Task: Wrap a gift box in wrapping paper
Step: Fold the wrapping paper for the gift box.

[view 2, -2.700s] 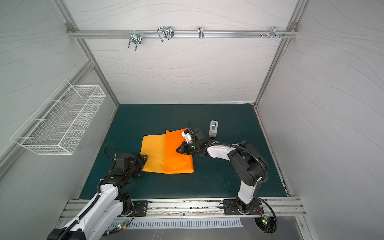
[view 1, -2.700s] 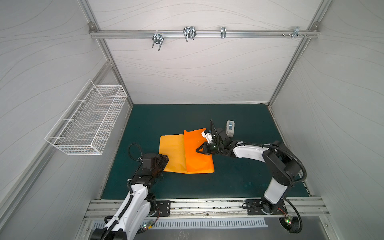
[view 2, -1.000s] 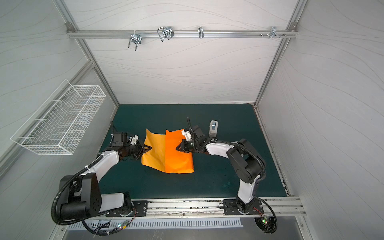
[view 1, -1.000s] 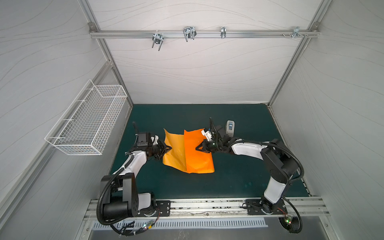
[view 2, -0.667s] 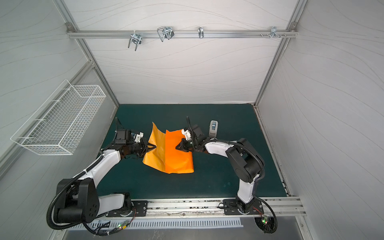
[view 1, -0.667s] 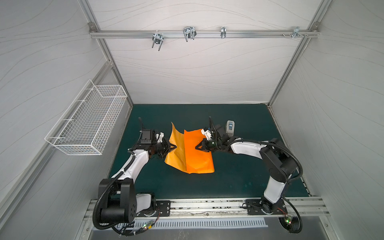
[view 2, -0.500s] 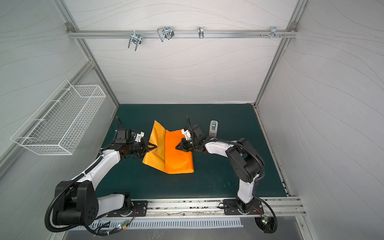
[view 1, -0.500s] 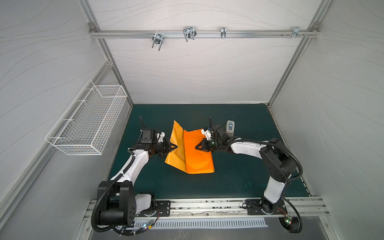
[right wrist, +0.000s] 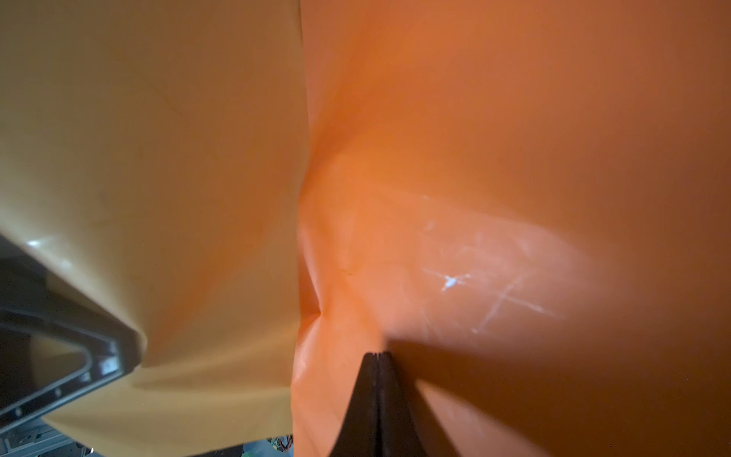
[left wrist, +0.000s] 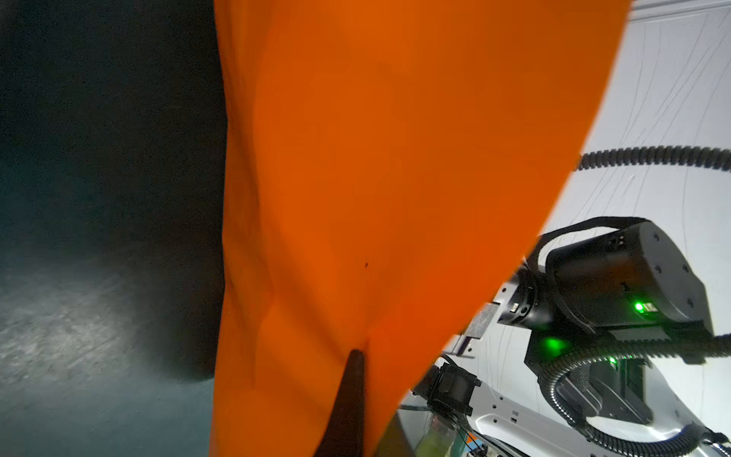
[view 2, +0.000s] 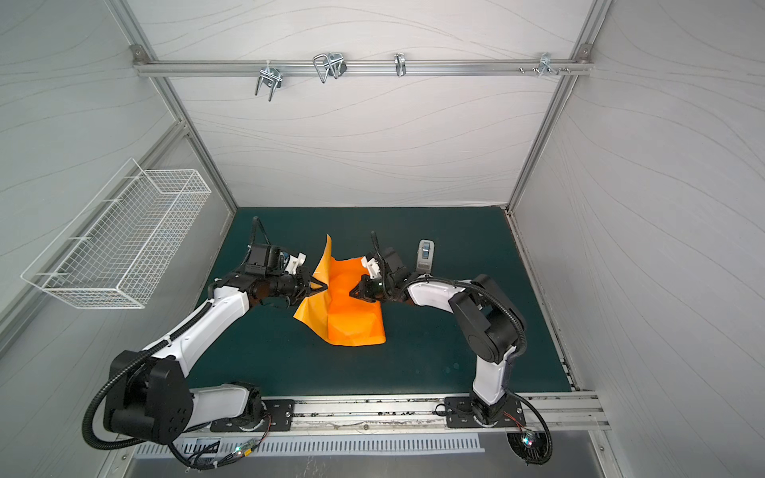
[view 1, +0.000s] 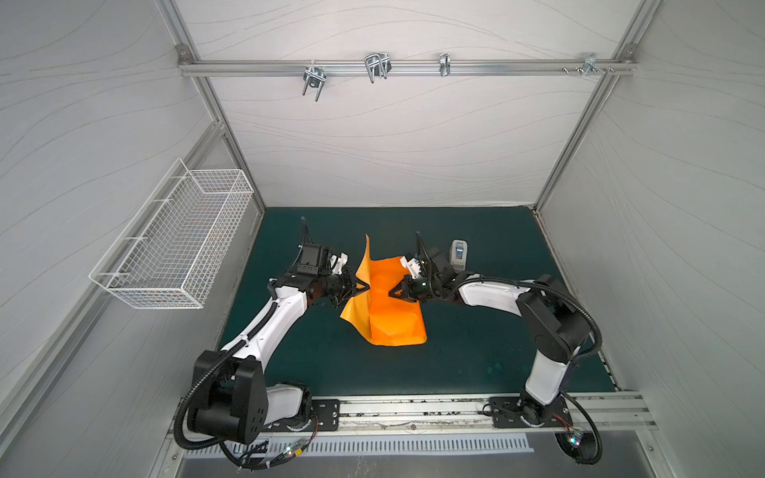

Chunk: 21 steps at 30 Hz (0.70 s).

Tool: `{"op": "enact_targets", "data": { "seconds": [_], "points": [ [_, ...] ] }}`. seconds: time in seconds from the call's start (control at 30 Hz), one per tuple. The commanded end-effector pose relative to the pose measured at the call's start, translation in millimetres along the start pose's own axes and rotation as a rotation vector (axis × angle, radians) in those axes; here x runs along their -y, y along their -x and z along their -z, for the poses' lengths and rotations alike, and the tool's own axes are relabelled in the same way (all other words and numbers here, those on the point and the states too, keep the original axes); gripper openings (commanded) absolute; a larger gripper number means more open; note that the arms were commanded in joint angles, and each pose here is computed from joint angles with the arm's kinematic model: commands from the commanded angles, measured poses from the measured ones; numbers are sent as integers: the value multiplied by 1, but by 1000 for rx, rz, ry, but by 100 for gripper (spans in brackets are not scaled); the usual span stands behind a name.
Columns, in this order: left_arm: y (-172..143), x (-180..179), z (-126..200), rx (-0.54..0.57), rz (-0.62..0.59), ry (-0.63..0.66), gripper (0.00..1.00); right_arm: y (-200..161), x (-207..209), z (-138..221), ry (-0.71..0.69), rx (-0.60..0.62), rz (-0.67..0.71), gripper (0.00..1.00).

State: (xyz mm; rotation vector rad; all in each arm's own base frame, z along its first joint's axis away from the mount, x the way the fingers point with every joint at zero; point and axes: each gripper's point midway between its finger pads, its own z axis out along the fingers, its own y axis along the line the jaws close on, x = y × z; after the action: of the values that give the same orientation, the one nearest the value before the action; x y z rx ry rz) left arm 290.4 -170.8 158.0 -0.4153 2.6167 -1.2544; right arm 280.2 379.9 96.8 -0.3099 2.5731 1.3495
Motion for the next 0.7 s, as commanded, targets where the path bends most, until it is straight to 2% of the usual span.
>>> {"op": "enact_targets", "data": {
  "seconds": [0.0, 0.43, 0.5, 0.6, 0.67],
  "points": [
    [8, 23, -8, -2, -40, -26, 0, -9, 32, -7, -96, -25, -63, 0],
    [6, 17, -52, -95, -24, 67, 2, -6, 29, -2, -58, -19, -86, 0],
    [3, 17, -57, -111, -25, 73, 13, -6, 28, -1, -58, -18, -84, 0],
    [1, 18, -58, -112, -35, 72, 38, -5, 29, 0, -58, -15, -87, 0],
    [2, 20, -58, -104, -38, 59, 47, -6, 29, 0, -59, -17, -87, 0]
  ]
}}
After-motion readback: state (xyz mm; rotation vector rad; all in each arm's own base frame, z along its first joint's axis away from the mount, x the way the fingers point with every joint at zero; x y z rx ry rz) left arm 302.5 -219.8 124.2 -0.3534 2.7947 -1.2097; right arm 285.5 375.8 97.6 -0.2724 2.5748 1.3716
